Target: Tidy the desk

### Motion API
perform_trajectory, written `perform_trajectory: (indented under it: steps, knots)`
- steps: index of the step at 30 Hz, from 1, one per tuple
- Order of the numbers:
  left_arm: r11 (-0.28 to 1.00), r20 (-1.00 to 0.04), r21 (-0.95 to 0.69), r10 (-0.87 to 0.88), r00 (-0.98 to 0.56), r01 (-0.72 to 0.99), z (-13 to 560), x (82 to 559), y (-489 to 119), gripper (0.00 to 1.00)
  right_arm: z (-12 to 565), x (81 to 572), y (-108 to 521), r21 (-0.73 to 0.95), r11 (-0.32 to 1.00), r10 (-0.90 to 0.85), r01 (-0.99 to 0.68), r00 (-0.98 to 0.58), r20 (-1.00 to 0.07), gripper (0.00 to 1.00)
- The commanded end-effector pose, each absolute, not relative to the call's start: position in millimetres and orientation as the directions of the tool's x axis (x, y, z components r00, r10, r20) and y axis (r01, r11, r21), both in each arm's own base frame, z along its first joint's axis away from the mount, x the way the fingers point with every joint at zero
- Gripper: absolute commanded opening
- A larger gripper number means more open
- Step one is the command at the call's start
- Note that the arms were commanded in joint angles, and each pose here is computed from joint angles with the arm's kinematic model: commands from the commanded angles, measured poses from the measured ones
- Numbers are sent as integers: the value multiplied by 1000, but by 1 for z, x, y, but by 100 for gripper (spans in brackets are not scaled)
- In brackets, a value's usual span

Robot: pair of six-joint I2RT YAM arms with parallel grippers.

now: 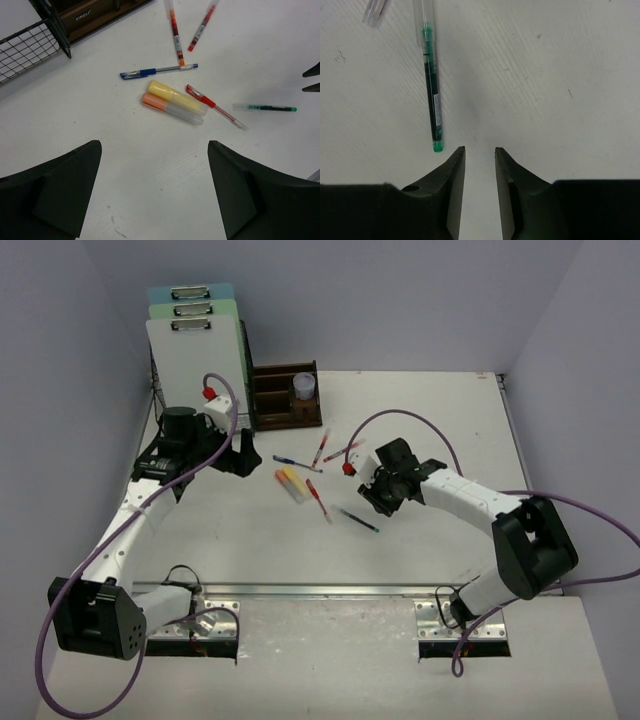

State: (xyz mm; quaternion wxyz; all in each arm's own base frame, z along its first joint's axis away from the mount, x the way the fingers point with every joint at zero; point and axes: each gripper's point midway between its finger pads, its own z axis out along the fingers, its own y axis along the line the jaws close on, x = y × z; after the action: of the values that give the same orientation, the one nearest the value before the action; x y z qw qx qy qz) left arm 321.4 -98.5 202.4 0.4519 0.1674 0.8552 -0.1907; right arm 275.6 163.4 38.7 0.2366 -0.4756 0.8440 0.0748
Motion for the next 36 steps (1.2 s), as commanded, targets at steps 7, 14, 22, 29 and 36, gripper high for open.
perform_trajectory:
  steps: [7,14,22,29,36]
  knots:
    - [865,-858,-188,85,-507,465,208,329,-109,87,36,261,200,-54,511,-746,-858,-412,-523,31]
    - [865,-853,-200,78,-515,461,202,328,-112,88,8,240,207,-50,475,-788,-879,-400,-468,31]
    - [859,-854,-208,74,-514,468,202,326,-115,88,-24,248,197,-116,470,-829,-875,-393,-397,22]
    - [853,-860,-211,71,-506,478,200,326,-117,89,-35,240,190,-118,443,-850,-889,-374,-372,0]
    - [841,-856,-224,72,-512,493,198,325,-121,89,17,243,212,-93,427,-807,-900,-333,-487,10]
